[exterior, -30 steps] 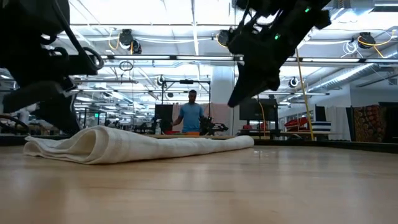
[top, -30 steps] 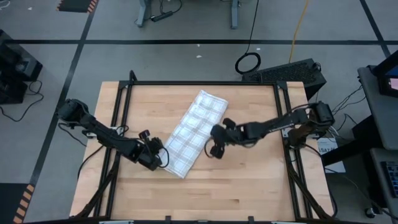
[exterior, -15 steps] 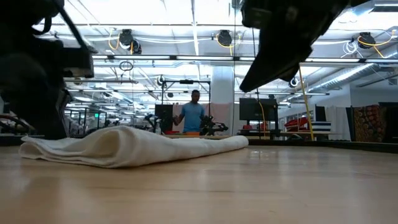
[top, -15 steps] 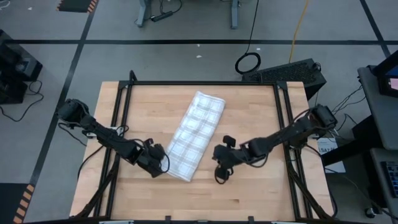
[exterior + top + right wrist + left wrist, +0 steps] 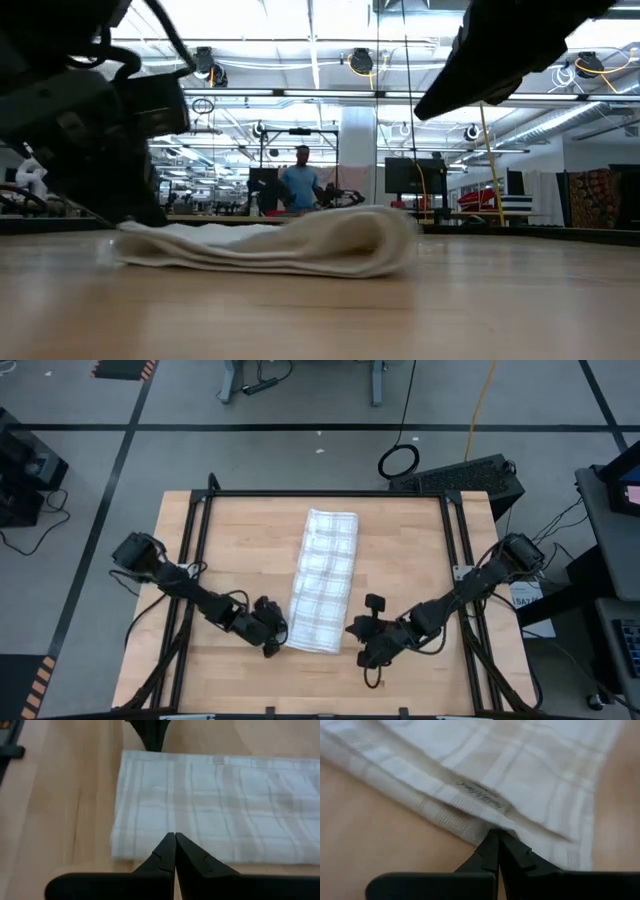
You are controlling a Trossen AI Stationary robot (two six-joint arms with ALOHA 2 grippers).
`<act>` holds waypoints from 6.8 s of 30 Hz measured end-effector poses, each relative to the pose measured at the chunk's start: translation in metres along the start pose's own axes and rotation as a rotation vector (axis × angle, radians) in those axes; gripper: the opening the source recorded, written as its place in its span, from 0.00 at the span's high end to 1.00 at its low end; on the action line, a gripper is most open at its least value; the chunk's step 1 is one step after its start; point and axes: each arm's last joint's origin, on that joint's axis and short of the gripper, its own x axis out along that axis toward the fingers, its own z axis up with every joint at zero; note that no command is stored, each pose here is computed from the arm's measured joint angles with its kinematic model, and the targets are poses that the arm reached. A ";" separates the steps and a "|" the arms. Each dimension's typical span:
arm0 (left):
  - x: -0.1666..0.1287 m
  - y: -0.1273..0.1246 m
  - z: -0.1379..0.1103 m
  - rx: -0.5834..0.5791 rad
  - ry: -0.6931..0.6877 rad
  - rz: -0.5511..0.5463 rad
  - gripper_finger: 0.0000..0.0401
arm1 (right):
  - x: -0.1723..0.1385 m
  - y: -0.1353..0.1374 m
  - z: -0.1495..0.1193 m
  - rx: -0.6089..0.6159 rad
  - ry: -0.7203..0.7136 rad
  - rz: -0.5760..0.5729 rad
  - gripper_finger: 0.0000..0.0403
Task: Roll towel
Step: Roll the white kitchen towel
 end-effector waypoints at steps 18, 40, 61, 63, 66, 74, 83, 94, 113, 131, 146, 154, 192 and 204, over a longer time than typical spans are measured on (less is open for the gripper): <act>0.004 -0.035 0.005 0.272 0.112 -0.123 0.97 | -0.010 0.030 -0.032 -0.156 0.063 0.031 1.00; -0.016 -0.090 0.031 0.618 -0.008 -0.122 0.60 | -0.020 0.042 -0.048 -0.369 0.094 0.063 0.76; -0.031 -0.113 0.052 1.108 -0.061 -0.040 0.44 | -0.001 0.051 -0.046 -0.538 -0.005 0.077 0.51; -0.031 -0.113 0.049 1.113 -0.046 -0.039 0.44 | 0.001 0.049 -0.043 -0.564 -0.012 0.072 0.51; -0.032 -0.111 0.045 1.143 0.002 -0.044 0.44 | 0.002 0.047 -0.044 -0.636 0.001 0.062 0.51; -0.035 -0.107 0.030 1.271 0.125 -0.056 0.44 | 0.000 0.049 -0.045 -0.711 -0.004 0.067 0.50; -0.015 -0.100 0.023 1.454 0.191 -0.033 0.44 | 0.014 0.055 -0.063 -0.739 0.047 0.058 0.41; -0.007 -0.094 0.035 1.574 0.161 -0.003 0.22 | 0.021 0.052 -0.065 -0.757 0.064 0.038 0.36; 0.023 -0.081 0.038 1.703 0.193 0.013 0.30 | 0.024 0.049 -0.063 -0.694 0.067 0.030 0.36; 0.044 -0.072 0.035 1.683 0.229 -0.089 0.86 | 0.024 0.049 -0.063 -0.692 0.065 0.029 0.36; 0.047 -0.074 0.040 1.508 0.175 -0.049 0.99 | 0.030 0.047 -0.074 -0.820 0.119 -0.013 0.38; 0.045 -0.075 0.039 1.472 0.164 -0.010 0.99 | 0.041 0.053 -0.081 -0.830 0.078 -0.062 0.47; 0.012 -0.114 0.007 1.033 0.007 0.101 0.99 | 0.028 0.082 -0.051 -0.351 -0.016 0.057 0.99; -0.011 -0.124 0.008 0.860 -0.090 0.104 0.99 | 0.031 0.078 -0.047 -0.083 -0.005 0.060 0.99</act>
